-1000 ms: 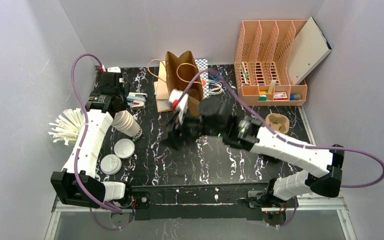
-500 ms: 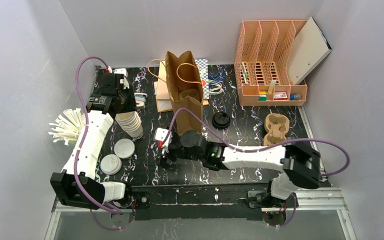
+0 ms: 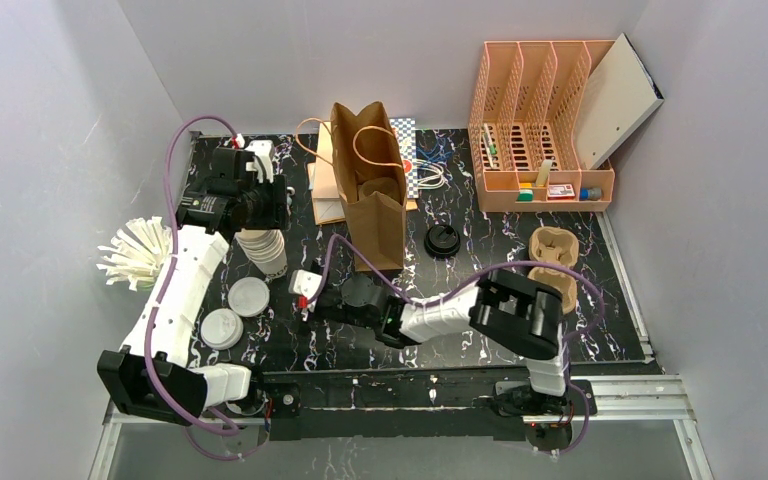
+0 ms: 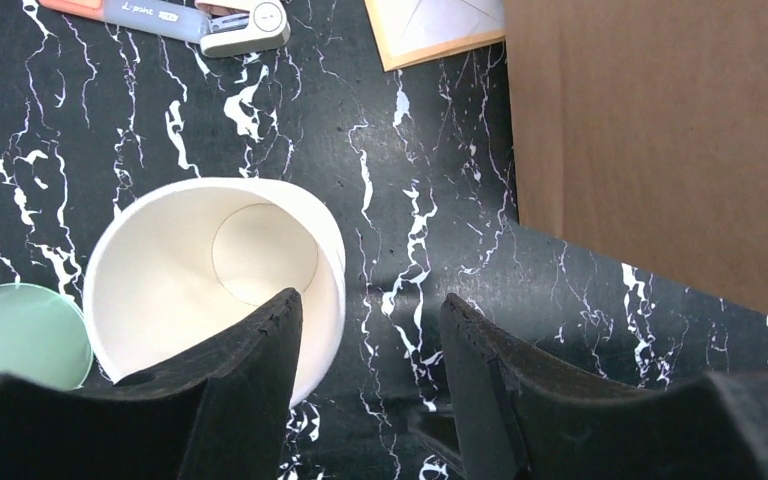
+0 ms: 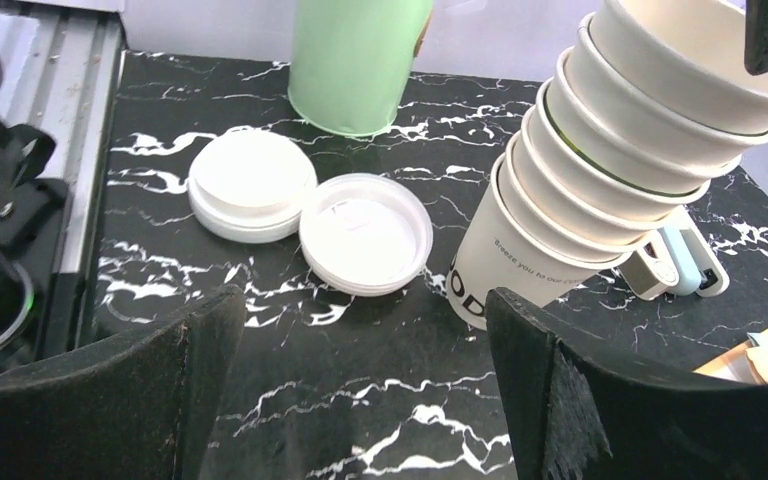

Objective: Pack the takeout coffee

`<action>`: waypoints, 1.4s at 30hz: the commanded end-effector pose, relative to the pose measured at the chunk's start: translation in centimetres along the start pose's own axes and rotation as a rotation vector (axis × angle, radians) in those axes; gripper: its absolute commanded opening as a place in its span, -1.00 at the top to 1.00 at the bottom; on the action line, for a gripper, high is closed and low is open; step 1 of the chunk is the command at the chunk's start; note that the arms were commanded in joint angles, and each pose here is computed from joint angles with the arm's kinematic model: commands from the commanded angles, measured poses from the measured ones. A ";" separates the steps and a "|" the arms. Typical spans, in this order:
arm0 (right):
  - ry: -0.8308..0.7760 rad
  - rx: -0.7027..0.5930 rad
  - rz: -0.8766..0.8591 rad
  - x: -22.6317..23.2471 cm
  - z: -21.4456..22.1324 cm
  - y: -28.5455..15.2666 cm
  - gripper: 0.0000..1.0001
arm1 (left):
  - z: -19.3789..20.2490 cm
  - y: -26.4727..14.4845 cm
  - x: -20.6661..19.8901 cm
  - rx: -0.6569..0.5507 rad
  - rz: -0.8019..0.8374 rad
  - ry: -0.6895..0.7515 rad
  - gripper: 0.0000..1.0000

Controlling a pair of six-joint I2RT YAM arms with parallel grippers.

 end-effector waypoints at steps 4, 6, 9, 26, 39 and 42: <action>-0.001 -0.213 0.227 -3.8 -2.3 3.0 -0.96 | 1.0 0.2 0.6 0.054 -0.073 0.065 0.06; -0.020 -0.245 0.268 -4.2 -2.5 3.2 -0.96 | 0.9 0.2 0.5 0.048 -0.086 0.072 0.11; -0.034 -0.293 0.332 -5.2 -2.4 3.4 -0.96 | 0.9 0.3 0.4 0.050 -0.101 0.075 0.18; -0.052 -0.321 0.438 -9.0 -0.1 6.7 -0.97 | 0.4 -1.0 0.1 0.035 -0.123 0.064 0.46; 0.001 -0.335 0.409 -9.9 0.6 8.6 -0.97 | 0.6 -1.0 0.3 0.044 -0.139 0.070 0.78; 0.007 -0.324 0.409 -9.8 0.8 9.0 -0.97 | 0.6 -1.2 0.3 0.039 -0.136 0.070 0.95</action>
Point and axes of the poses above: each gripper's point midway between its finger pads, its own y axis out along the fingers, its own x axis along the line the jaws close on, z = x × y, the point moved 7 cm from there along -y, back along the fingers, and after that the axes turned 14 degrees about -y, right-handed, at the moved point
